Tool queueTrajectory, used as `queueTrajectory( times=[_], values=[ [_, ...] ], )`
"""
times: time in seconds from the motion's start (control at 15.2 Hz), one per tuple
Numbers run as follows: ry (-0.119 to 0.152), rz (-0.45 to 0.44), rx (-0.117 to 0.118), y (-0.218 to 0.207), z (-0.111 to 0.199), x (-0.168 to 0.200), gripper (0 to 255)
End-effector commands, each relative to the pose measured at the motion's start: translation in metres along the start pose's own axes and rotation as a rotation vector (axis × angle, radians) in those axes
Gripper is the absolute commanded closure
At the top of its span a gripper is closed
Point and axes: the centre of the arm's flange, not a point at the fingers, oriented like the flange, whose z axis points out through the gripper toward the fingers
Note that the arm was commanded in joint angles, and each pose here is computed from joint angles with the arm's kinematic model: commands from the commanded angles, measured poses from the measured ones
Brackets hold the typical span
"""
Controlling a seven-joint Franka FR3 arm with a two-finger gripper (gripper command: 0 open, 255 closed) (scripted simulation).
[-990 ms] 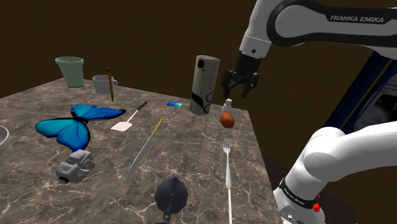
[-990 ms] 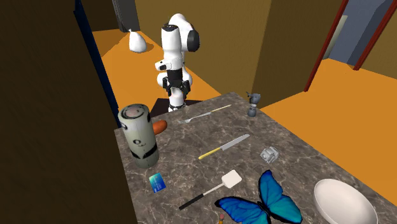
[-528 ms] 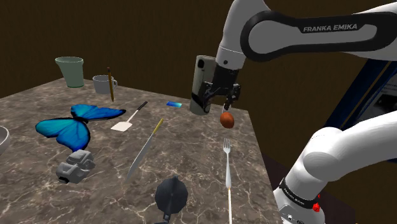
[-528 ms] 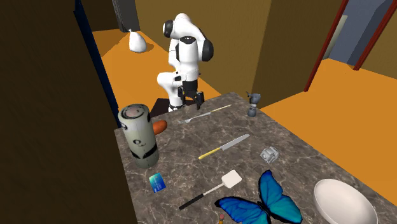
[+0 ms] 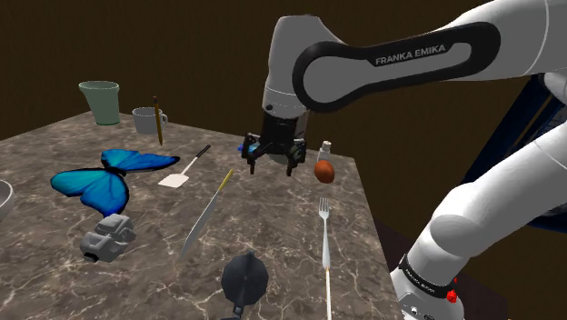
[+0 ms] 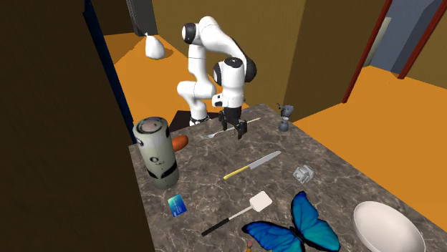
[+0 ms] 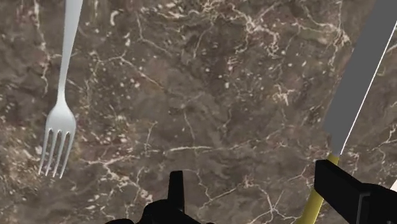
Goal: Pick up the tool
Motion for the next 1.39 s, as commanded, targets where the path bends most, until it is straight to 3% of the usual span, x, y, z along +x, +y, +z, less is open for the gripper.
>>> queueTrajectory(
  times=[0.0,0.66,1.25,1.32],
  values=[
    [-0.007,0.051,-0.003,-0.027,0.009,-0.003,0],
    [-0.032,0.276,-0.030,-0.142,0.069,0.002,0],
    [-0.032,0.276,-0.030,-0.141,0.109,0.002,0],
    [-0.032,0.276,-0.030,-0.141,0.108,0.002,255]
  ],
)
